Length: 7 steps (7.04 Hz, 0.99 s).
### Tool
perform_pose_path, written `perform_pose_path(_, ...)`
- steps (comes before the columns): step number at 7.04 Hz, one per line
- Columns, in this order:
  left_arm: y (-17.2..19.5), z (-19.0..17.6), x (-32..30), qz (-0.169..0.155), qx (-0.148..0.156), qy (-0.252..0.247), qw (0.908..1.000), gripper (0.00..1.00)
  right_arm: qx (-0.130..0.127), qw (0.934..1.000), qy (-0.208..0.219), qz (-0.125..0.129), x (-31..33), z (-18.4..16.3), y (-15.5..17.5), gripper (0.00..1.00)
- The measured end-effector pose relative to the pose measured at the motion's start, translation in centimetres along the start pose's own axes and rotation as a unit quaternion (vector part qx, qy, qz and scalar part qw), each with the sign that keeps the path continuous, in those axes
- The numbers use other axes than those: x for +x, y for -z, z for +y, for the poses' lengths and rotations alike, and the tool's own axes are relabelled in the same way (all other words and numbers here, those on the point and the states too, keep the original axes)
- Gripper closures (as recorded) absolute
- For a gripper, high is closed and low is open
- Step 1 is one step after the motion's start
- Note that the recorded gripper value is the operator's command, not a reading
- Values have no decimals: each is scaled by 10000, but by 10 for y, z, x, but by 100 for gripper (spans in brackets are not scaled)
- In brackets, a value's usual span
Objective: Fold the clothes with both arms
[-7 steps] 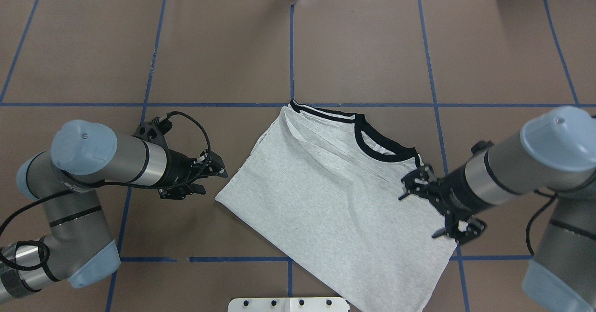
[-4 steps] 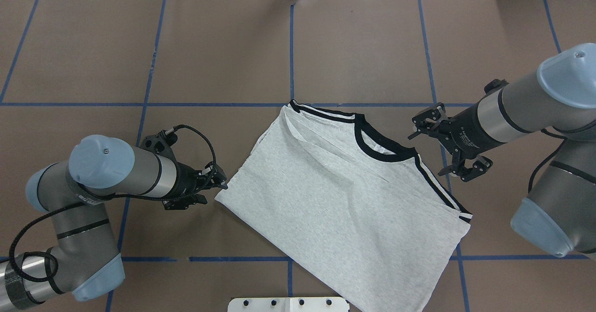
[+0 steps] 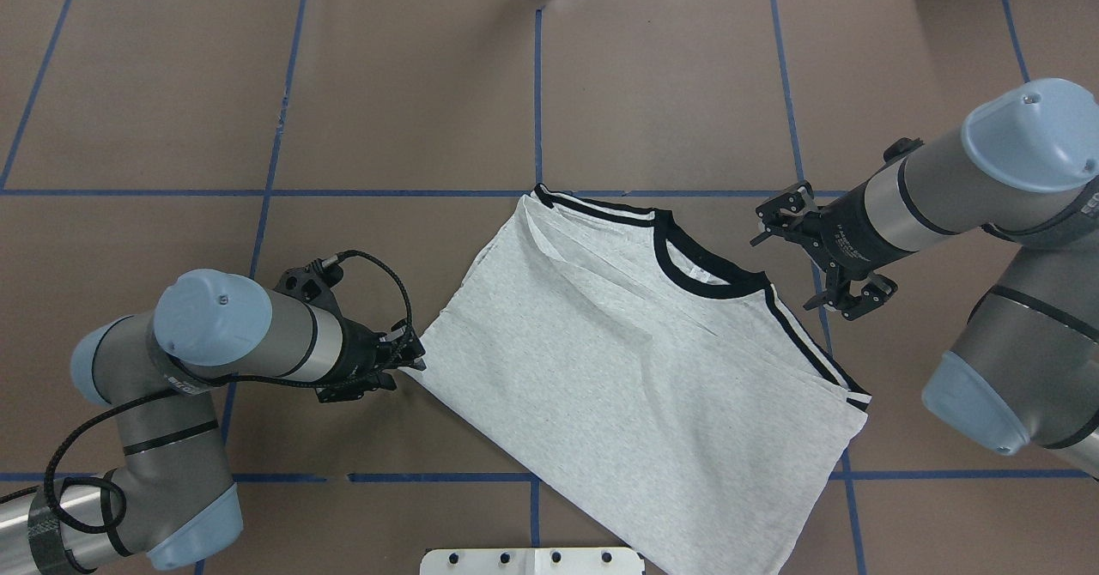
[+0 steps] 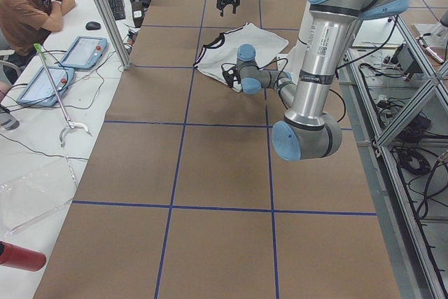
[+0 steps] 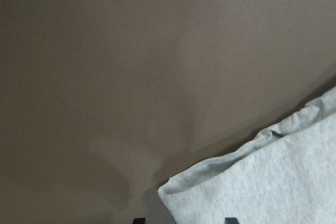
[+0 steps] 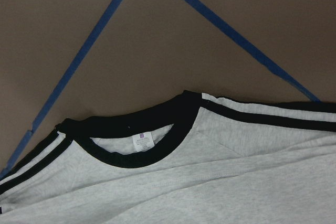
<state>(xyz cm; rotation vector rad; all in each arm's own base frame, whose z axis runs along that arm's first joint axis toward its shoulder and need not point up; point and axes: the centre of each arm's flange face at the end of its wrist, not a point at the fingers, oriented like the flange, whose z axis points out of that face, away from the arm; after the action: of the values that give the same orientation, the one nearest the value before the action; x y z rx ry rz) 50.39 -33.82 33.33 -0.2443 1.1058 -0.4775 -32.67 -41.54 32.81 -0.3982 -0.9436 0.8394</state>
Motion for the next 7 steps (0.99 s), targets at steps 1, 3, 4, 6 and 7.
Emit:
perform_pose_path(1, -2, -1, -1, -14, 16, 3, 10000, 68, 22, 10000, -1, 20, 0, 0, -4, 0)
perform_pose_path(3, -3, -1, -1, -27, 30, 4, 10000, 86, 43, 10000, 10, 48, 1, 1, -8, 0)
perform_pose_path(4, -3, -2, -1, -26, 33, 4, 10000, 100, 46, 10000, 15, 56, 2, 1, -9, 0)
perform_pose_path(6, -7, -6, -4, -75, 67, -16, 9999, 100, 49, 10000, 16, 60, 2, 1, -10, 0)
perform_pose_path(7, -8, -11, -5, -93, 99, -39, 9999, 100, 43, 10000, 23, 48, 2, 2, -9, 0)
